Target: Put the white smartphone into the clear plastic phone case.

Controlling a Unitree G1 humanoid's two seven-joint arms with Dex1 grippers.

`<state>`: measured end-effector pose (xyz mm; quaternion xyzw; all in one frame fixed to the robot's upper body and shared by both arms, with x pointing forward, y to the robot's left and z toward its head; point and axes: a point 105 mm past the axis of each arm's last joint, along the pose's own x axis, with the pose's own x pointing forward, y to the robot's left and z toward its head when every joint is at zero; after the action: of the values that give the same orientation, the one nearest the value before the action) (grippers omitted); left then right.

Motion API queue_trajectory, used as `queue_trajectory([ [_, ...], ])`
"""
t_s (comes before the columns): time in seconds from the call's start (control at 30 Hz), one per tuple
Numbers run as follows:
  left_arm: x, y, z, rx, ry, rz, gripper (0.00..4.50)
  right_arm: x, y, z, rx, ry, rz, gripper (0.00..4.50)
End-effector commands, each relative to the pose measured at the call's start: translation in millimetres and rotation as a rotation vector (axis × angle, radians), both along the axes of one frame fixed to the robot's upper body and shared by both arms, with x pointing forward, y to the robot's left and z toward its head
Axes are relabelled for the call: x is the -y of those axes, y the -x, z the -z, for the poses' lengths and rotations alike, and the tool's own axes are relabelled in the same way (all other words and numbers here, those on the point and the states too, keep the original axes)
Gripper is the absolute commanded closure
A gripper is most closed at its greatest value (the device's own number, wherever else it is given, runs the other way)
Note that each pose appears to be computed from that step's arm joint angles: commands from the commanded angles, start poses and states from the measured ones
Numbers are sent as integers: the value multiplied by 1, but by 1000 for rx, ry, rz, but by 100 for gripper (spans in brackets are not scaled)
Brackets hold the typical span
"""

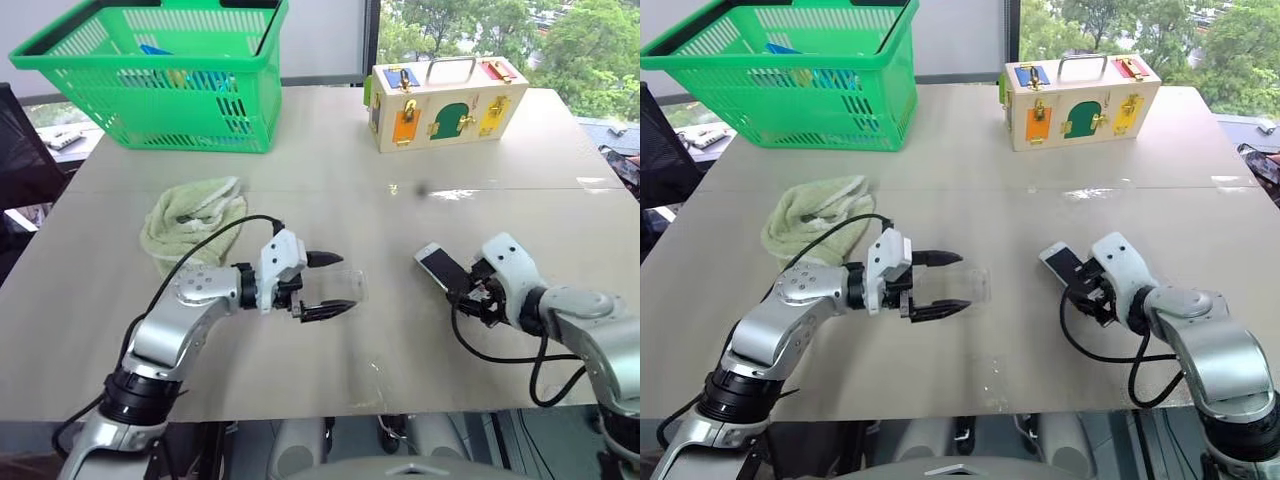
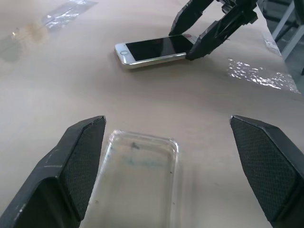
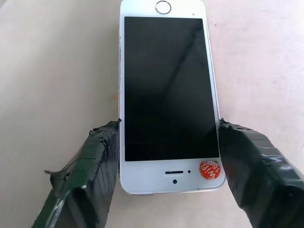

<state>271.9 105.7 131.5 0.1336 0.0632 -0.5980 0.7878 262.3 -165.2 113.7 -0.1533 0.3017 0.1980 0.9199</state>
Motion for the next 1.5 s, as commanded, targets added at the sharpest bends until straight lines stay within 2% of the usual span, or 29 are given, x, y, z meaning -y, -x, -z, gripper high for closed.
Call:
queue_trajectory([
  [0.03,0,-6,-6,24,-6,1,16,0,1,-4,64,-1,102,3],
  [0.17,2,-9,-7,18,-13,11,16,-7,-3,3,57,-52,164,3],
  [0.23,2,-9,-7,15,-15,13,16,-11,-4,-2,74,-79,150,3],
  [0.37,1,-9,-8,14,-14,4,16,-9,7,-18,62,-153,-11,3],
  [0.5,3,-7,-7,11,-9,0,16,10,16,-17,-27,-132,-98,3],
  [0.63,3,-6,-6,8,-5,-5,16,24,13,-10,-70,-133,-171,3],
  [0.83,-1,-6,-8,5,1,-26,16,37,-3,-3,-4,-79,-293,3],
  [1.0,-3,-4,-8,13,-3,-44,16,48,-6,-2,-17,-130,-339,3],
  [1.03,-3,-3,-8,14,-3,-46,16,49,-5,-1,-24,-134,-345,56],
  [1.07,-3,-2,-7,14,-3,-48,16,50,-4,0,-28,-132,-358,72],
  [1.33,-5,-3,-7,20,-6,-60,16,59,-11,11,17,32,-445,444],
  [1.5,-7,-4,-7,21,-6,-66,16,69,-19,20,16,101,-457,444],
])
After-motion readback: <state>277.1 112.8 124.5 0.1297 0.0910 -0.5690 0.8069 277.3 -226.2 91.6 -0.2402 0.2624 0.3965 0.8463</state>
